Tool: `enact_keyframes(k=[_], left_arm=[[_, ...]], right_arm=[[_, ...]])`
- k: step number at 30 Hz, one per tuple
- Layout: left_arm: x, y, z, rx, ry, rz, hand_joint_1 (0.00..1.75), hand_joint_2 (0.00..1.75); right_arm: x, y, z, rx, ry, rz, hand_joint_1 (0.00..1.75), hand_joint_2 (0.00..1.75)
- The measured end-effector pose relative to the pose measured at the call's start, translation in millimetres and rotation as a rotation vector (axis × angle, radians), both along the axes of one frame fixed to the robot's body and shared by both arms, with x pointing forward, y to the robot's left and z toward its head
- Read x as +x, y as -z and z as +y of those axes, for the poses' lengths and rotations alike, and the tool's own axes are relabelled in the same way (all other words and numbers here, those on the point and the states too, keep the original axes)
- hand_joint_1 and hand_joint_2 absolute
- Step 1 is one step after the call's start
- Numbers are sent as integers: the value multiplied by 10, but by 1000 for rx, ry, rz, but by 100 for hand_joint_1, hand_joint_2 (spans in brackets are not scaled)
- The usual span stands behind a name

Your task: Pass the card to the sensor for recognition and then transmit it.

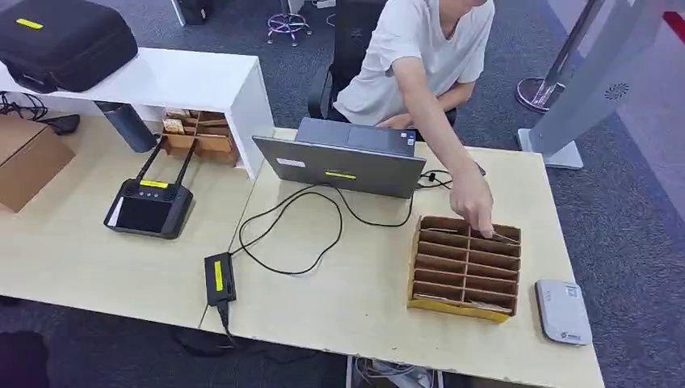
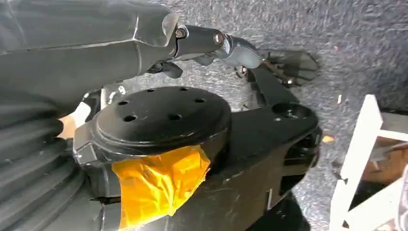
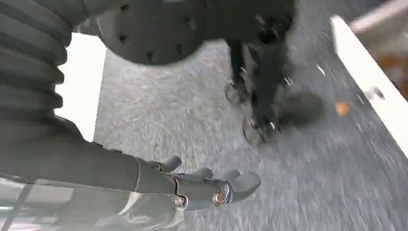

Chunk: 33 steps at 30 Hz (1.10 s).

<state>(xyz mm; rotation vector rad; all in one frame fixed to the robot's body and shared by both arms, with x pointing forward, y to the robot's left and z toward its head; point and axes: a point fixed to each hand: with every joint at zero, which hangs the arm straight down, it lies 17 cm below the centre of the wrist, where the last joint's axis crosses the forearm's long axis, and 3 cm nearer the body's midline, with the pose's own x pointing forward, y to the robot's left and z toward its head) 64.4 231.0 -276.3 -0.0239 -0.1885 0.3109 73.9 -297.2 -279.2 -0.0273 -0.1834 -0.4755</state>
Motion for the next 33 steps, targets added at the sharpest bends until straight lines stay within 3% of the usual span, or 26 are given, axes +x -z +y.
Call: enact_keyframes(k=[8, 10, 12, 15, 17, 20, 22, 27, 29, 33], left_arm=[[-60, 13, 62, 2, -16, 17, 0, 175], [-72, 15, 63, -2, -33, 22, 0, 175], [-89, 16, 63, -6, -54, 26, 0, 175], [-189, 28, 84, -3, -71, 44, 0, 175], [-198, 30, 94, -1, -81, 42, 0, 175], [-208, 31, 124, 1, -105, 40, 0, 175], [-228, 33, 132, 1, -118, 41, 0, 175], [-295, 37, 149, 9, -119, 45, 0, 175], [-286, 34, 143, 11, -108, 37, 0, 175], [-258, 30, 135, 10, -89, 30, 0, 175]], right_arm=[[-212, 18, -457, -145, 186, 45, 0, 175], [-367, 15, -656, -195, 234, 81, 0, 175], [-698, 14, -763, -209, 247, 195, 0, 175], [-878, -183, -931, -248, 255, 277, 0, 175], [-847, -339, -1062, -302, 257, 236, 0, 175], [-503, -659, -1286, -380, 254, 105, 0, 175], [-384, -927, -1622, -478, 316, 24, 0, 175], [-312, -1677, -2457, -752, 619, -190, 0, 175], [-316, -1951, -2685, -812, 779, -284, 0, 175], [-195, -2412, -3016, -885, 975, -467, 0, 175]])
